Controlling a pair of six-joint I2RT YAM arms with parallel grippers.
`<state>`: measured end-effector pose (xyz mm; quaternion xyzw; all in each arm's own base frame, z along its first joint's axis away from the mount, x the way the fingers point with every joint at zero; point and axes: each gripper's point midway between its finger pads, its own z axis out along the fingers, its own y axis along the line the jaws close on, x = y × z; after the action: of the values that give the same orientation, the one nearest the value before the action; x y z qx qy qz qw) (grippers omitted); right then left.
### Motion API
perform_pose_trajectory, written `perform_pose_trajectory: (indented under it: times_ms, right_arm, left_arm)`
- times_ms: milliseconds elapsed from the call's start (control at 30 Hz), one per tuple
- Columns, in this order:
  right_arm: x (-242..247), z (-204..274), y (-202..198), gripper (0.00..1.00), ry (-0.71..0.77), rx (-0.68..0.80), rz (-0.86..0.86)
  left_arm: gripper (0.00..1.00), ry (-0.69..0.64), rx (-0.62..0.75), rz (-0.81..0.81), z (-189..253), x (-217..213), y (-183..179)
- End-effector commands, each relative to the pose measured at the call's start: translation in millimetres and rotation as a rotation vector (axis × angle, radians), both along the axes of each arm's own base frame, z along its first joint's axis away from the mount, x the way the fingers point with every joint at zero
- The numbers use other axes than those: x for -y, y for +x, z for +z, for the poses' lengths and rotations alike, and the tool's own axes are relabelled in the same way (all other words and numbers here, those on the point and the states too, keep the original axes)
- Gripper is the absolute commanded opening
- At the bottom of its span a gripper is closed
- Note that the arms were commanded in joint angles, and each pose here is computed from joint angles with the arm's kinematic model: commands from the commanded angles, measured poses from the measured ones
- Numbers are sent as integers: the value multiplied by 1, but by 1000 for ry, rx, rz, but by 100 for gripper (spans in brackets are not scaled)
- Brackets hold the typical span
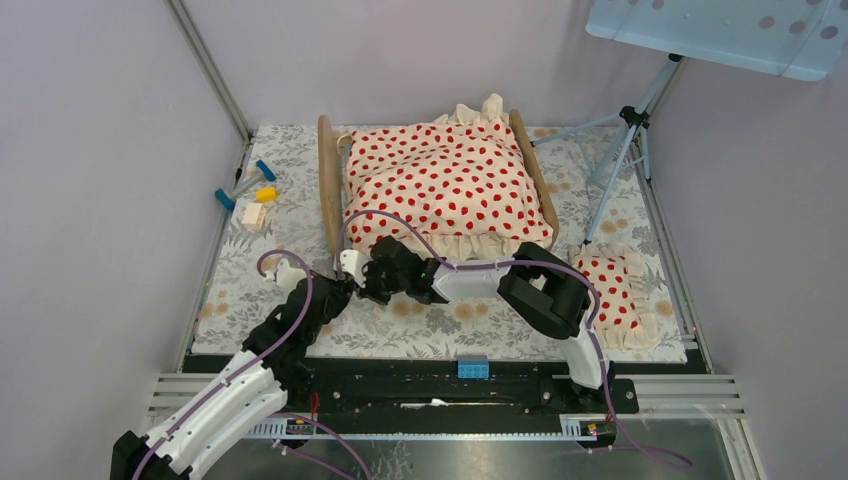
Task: Set up the pet bed
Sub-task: Tie the ropes to the bed frame.
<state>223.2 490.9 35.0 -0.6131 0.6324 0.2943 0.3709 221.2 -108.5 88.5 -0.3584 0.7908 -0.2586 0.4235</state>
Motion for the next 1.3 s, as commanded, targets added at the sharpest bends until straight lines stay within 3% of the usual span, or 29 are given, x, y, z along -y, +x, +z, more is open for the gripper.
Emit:
perform_pose_trajectory:
  times_ms: [0, 167, 467, 667, 933, 1267]
  right_arm:
    - [-14, 38, 4, 0, 98, 3, 15]
    - [-16, 39, 0, 0, 117, -18, 14]
    - [-17, 44, -1, 0, 204, -43, -29]
    - [-20, 48, 3, 0, 262, -62, -74]
    - [-25, 55, 2, 0, 334, -84, -89]
    - [-31, 56, 4, 0, 375, -108, -106]
  left_arm:
    - [0, -12, 7, -51, 5, 9, 0]
    - [1, -11, 4, -60, 5, 12, 0]
    - [11, -1, -19, -69, 0, 11, -3]
    - [23, -4, -23, -71, 3, 10, -6]
    - [49, -13, -26, -71, 9, 10, -9]
    - [57, -19, -26, -61, 12, 7, -11]
